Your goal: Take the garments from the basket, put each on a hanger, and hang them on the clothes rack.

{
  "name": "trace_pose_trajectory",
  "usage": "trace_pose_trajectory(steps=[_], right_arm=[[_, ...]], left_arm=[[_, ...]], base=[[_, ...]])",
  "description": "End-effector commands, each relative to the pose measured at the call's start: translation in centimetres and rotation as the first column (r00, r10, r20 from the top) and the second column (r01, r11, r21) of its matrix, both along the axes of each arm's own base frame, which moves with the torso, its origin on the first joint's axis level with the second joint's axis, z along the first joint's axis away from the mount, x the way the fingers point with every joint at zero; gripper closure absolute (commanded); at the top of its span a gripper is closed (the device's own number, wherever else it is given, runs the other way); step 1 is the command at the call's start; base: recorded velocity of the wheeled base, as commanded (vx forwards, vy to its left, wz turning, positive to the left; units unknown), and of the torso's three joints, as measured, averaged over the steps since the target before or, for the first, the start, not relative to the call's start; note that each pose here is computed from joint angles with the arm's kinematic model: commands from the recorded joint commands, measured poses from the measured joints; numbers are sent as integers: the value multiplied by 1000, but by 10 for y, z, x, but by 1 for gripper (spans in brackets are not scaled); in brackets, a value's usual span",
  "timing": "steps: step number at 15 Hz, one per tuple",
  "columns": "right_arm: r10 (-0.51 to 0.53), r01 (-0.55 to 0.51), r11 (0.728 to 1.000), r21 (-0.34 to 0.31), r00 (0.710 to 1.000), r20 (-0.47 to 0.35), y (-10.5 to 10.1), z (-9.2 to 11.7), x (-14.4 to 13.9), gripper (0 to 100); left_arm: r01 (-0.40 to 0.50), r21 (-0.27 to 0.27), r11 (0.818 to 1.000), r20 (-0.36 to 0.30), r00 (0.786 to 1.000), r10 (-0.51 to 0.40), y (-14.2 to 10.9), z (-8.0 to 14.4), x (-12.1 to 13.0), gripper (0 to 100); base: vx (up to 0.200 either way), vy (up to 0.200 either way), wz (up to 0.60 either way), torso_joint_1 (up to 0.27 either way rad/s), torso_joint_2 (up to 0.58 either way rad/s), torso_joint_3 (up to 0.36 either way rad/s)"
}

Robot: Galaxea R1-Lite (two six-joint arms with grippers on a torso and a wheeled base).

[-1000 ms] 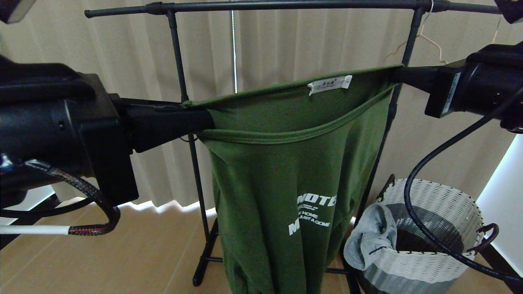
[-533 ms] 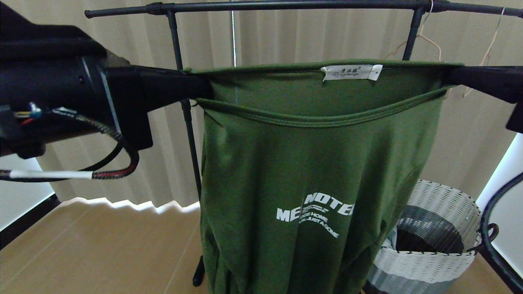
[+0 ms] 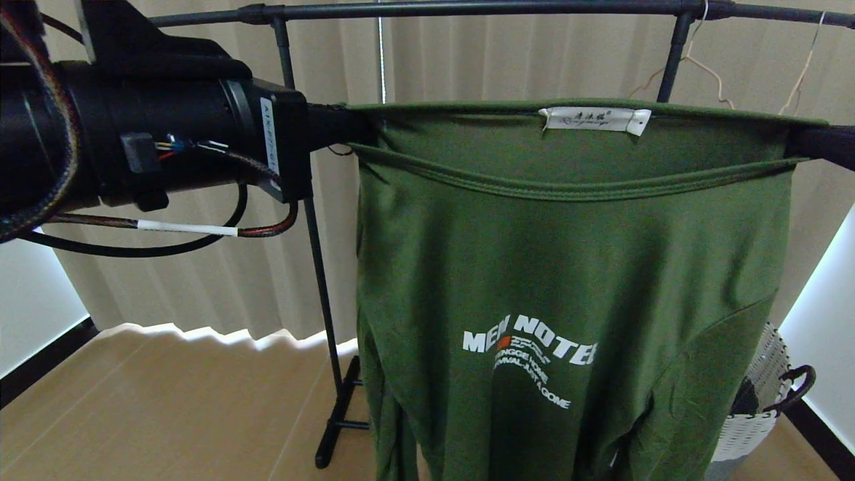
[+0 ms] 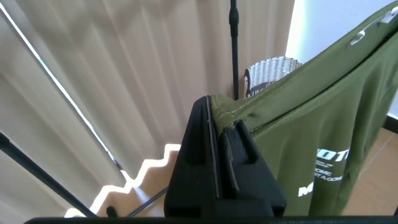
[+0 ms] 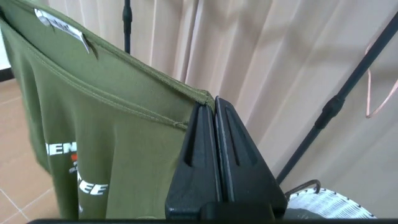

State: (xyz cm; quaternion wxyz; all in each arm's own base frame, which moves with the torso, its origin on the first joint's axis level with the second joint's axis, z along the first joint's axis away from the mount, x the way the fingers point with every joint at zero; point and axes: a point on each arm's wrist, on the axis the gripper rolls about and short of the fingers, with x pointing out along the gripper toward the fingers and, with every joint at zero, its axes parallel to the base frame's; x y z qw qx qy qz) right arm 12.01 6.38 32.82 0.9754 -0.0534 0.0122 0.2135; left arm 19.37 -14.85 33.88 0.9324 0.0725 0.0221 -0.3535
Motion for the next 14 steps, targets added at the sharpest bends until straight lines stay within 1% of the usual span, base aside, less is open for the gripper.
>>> trace_pose_trajectory(steps=[1,7,9,10,11,12,13,14], right_arm=[[1,-1,1000,-3,1000,-8,0,-2,1,100],[-1,0,999,-37,1000,-11,-1,-9,-1,100],[2,-3,999,-44,1000,-15,-3,-12,-7,100],[14,-14,997,-71,1000,-1,-5,-16,-12,100],[34,-32,993,-112,999,16,-6,-19,-17,100],[62,-54,982,-182,997,41,-8,-27,-25,100],[65,-55,978,-203,997,45,-10,-30,-28,100],[68,-56,976,-209,996,50,-10,-30,-29,100]], left_arm=[[-3,2,1000,-2,1000,3,-1,-1,1,100],[-2,9,1000,-3,1000,2,-1,-6,2,100],[-5,-19,1000,29,1000,6,-3,-3,5,100],[-7,-23,1000,34,999,7,-7,-5,10,100],[-11,-23,1000,34,999,12,-10,-7,14,100],[-40,-19,999,37,998,41,-17,-12,25,100],[-63,-17,998,39,997,64,-21,-16,32,100],[-86,-12,996,33,996,86,-24,-20,37,100]], base=[[0,0,0,0,0,0],[0,0,0,0,0,0],[0,0,0,0,0,0],[0,0,0,0,0,0],[0,0,0,0,0,0],[0,0,0,0,0,0],[0,0,0,0,0,0],[0,0,0,0,0,0]])
